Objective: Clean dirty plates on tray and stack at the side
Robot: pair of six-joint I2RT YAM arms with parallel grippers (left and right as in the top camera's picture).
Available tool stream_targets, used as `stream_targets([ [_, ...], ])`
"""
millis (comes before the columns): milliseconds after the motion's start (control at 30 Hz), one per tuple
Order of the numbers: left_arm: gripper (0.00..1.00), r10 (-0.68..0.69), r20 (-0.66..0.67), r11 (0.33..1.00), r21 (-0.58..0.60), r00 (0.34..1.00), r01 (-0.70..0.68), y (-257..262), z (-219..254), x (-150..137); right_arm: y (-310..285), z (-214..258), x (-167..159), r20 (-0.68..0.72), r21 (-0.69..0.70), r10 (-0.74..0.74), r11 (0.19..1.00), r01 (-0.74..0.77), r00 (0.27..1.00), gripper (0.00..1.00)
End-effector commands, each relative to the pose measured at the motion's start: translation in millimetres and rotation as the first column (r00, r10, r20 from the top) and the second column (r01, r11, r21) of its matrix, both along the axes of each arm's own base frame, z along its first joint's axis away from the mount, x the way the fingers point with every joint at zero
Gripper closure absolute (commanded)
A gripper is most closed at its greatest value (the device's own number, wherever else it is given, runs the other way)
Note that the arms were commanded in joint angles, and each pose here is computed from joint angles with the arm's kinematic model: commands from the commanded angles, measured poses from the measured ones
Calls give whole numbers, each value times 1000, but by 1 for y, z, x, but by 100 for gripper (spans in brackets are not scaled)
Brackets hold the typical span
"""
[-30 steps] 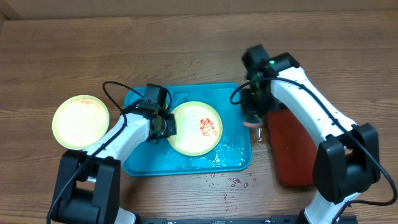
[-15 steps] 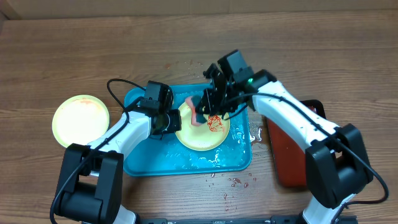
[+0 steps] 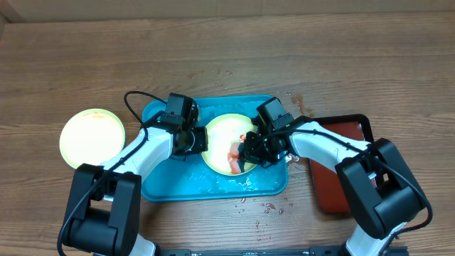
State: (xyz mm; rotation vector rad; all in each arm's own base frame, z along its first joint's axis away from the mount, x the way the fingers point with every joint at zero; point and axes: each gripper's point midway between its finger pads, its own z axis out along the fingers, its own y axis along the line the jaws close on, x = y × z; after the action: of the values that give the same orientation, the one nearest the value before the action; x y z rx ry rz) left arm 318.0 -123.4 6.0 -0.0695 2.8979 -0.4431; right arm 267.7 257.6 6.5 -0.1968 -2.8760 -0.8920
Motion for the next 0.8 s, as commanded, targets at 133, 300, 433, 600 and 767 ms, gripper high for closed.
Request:
stream_targets([
  [133,96,-35,-41,999,13,999,35,-1,-9,-10,-73,8,37,116,-368,-2,929,45,993,96],
  [300,96,-58,-48,998,25,997,60,1,-10,-13,-64,16,52,228,-406,180,911,-74,957,96],
  [433,96,-65,-54,997,27,996,67,1,-11,-15,-35,19,44,295,-415,403,871,-263,866,96],
  [600,96,-109,-57,993,37,992,111,-4,-11,-20,-4,19,20,310,-438,576,793,-424,756,96],
  [767,96,-169,-54,984,45,984,171,-19,-11,-27,21,26,11,361,-465,715,695,-549,599,96],
])
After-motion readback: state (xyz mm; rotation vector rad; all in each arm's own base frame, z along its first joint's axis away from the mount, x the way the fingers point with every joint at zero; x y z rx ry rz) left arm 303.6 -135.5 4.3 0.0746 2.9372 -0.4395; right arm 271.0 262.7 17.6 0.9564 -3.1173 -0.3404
